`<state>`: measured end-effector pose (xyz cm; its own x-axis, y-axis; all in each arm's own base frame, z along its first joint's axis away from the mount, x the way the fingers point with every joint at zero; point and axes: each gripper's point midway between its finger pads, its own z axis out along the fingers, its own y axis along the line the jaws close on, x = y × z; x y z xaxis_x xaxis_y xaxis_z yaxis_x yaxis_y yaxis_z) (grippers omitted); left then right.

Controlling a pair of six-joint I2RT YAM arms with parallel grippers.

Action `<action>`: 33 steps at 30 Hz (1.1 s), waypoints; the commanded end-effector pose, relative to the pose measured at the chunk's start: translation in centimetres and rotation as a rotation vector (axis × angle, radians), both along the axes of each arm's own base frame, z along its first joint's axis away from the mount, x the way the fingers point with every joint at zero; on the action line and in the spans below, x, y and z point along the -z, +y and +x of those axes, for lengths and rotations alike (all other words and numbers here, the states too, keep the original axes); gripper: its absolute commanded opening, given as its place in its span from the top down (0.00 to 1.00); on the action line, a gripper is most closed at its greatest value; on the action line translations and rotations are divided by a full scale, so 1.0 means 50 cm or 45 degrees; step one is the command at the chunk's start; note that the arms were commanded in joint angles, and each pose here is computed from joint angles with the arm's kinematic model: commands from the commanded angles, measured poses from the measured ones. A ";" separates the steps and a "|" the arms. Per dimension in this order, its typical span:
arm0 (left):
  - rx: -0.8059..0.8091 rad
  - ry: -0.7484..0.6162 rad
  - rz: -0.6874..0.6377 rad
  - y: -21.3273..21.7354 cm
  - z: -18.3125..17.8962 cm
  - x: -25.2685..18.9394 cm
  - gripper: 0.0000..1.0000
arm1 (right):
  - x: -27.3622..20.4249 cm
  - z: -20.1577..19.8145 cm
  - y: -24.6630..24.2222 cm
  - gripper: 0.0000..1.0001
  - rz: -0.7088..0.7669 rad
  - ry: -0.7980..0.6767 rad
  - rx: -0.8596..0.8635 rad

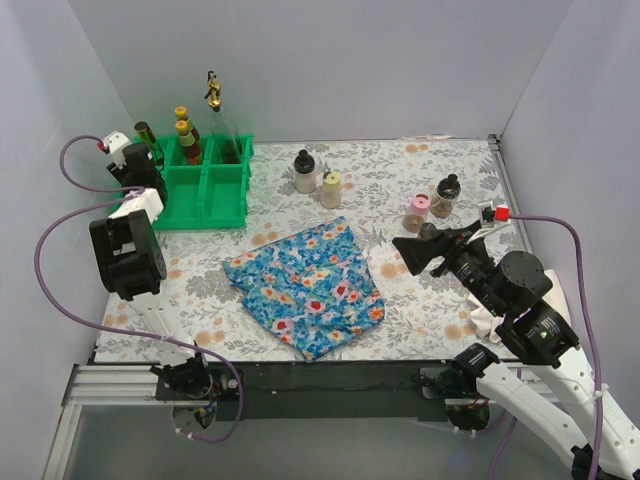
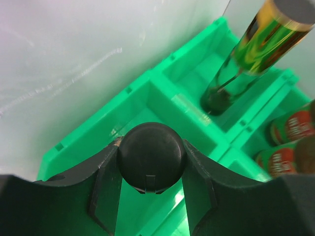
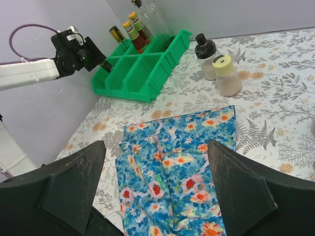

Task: Organize the condiment bottles
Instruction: Place the bottle in the storage box.

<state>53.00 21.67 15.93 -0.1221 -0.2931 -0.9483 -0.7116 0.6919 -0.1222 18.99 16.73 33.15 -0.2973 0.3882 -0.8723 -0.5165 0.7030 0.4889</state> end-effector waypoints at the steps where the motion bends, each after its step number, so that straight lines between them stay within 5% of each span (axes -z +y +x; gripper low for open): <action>1: -0.036 -0.040 0.018 0.018 0.001 0.006 1.00 | -0.022 0.013 0.001 0.07 0.022 -0.074 0.020; 10: -0.034 -0.022 -0.007 0.020 0.022 0.060 0.92 | -0.019 0.022 0.000 0.07 -0.010 -0.087 0.034; 18: -0.046 0.017 -0.021 0.023 0.022 0.072 0.33 | -0.014 0.023 -0.001 0.06 -0.013 -0.082 0.040; 24: -0.080 -0.047 -0.003 0.027 0.005 -0.021 0.07 | -0.013 0.016 0.003 0.07 0.018 -0.059 0.023; 28: -0.115 -0.134 -0.056 0.020 -0.013 -0.115 0.02 | 0.008 0.020 -0.002 0.10 0.021 0.050 0.061; 33: 0.187 -0.129 -0.282 -0.084 -0.001 -0.211 0.02 | 0.085 0.034 -0.030 0.01 -0.132 0.336 0.200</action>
<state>53.31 21.22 16.36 -0.1418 -0.4010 -0.9051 -0.7273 0.6624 -0.1796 20.18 16.54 30.57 -0.3761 0.3730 -0.8482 -0.4123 0.7524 0.5137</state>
